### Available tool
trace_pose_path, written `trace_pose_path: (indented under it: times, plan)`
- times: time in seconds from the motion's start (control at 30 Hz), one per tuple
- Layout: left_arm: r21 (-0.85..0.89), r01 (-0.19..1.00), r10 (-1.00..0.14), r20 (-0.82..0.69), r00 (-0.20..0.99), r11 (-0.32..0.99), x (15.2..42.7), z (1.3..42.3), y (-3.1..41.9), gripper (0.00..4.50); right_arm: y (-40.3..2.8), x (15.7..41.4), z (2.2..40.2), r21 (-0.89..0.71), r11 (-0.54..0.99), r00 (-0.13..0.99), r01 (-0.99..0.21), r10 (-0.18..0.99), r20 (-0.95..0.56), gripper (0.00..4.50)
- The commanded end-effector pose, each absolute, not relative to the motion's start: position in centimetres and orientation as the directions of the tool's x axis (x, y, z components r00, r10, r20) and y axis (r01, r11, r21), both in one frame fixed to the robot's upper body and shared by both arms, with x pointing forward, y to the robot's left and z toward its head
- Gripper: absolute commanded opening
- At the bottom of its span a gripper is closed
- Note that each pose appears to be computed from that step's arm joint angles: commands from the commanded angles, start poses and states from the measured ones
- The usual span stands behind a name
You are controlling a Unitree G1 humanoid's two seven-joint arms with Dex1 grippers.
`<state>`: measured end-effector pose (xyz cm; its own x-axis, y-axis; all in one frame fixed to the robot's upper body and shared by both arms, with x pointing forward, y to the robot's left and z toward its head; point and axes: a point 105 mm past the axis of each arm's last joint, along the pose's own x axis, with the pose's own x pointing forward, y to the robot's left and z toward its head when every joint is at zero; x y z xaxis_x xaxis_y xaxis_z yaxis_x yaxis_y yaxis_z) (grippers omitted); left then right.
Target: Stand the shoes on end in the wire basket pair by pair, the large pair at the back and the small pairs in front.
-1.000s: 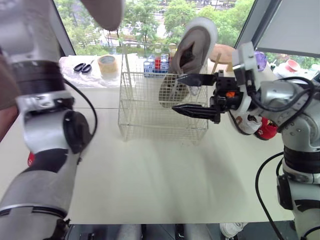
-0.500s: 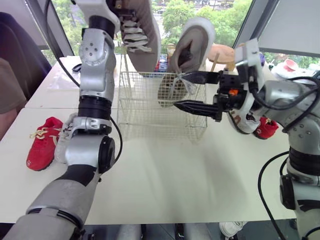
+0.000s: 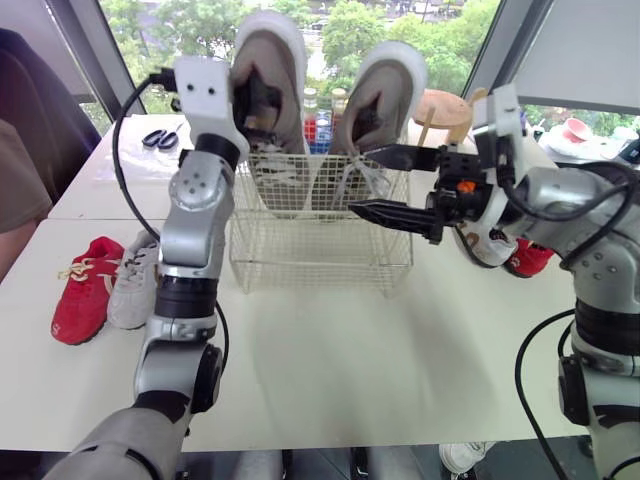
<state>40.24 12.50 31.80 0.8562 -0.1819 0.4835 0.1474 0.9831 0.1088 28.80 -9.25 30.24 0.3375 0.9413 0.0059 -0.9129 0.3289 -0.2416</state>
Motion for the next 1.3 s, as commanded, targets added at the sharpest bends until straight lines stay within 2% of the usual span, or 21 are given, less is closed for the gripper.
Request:
trace_pose_path:
  times: [0.03,0.07,0.1,0.23,0.33,0.43,0.5,0.57,0.77,0.93,1.17,1.3]
  plan:
    - [0.074,0.204,-0.215,0.429,0.877,0.976,40.0,30.7,12.2,1.67,-9.4,28.9,30.9,-0.272,0.327,0.331,-0.905,0.943,0.033,4.5]
    - [0.084,0.217,-0.232,0.443,0.866,0.973,39.6,31.1,12.3,2.26,-9.5,29.2,30.8,-0.268,0.339,0.343,-0.902,0.939,0.034,4.5]
    - [0.091,0.234,-0.249,0.451,0.857,0.968,39.1,31.4,12.3,2.67,-9.7,29.5,30.6,-0.264,0.354,0.358,-0.897,0.933,0.037,4.5]
    - [0.054,0.29,-0.285,0.431,0.857,0.955,37.1,30.9,13.7,2.67,-11.9,31.1,30.6,-0.225,0.483,0.474,-0.846,0.875,0.095,4.5]
    - [-0.033,0.386,-0.347,0.371,0.861,0.922,34.4,29.1,15.6,2.67,-16.7,32.8,31.2,-0.093,0.658,0.626,-0.747,0.744,0.234,4.5]
    - [-0.114,0.517,-0.456,0.338,0.824,0.849,31.4,28.0,16.5,3.56,-22.1,33.6,29.9,0.028,0.783,0.753,-0.621,0.587,0.296,4.5]
    - [-0.183,0.613,-0.553,0.292,0.78,0.768,29.6,26.8,16.2,4.45,-25.1,34.1,27.9,0.081,0.855,0.837,-0.512,0.475,0.27,4.5]
    - [-0.246,0.708,-0.65,0.281,0.706,0.662,27.7,26.2,15.0,4.45,-27.9,34.7,25.9,0.087,0.928,0.914,-0.362,0.336,0.227,4.5]
    - [-0.329,0.799,-0.812,0.135,0.568,0.504,24.1,22.0,11.5,4.45,-30.7,34.2,21.7,0.025,0.984,0.977,-0.178,0.174,0.121,4.5]
    - [-0.348,0.81,-0.847,0.076,0.527,0.472,23.2,19.9,9.6,4.45,-30.2,33.6,18.2,-0.075,0.979,0.982,-0.188,0.19,0.012,4.5]
    - [-0.346,0.824,-0.856,0.097,0.508,0.449,23.7,19.8,8.5,4.45,-30.6,33.9,16.2,-0.081,0.98,0.983,-0.182,0.181,-0.019,4.5]
    - [-0.333,0.82,-0.848,0.097,0.521,0.465,24.1,19.5,8.3,4.45,-31.3,34.3,15.1,-0.098,0.988,0.993,-0.122,0.121,-0.018,4.5]
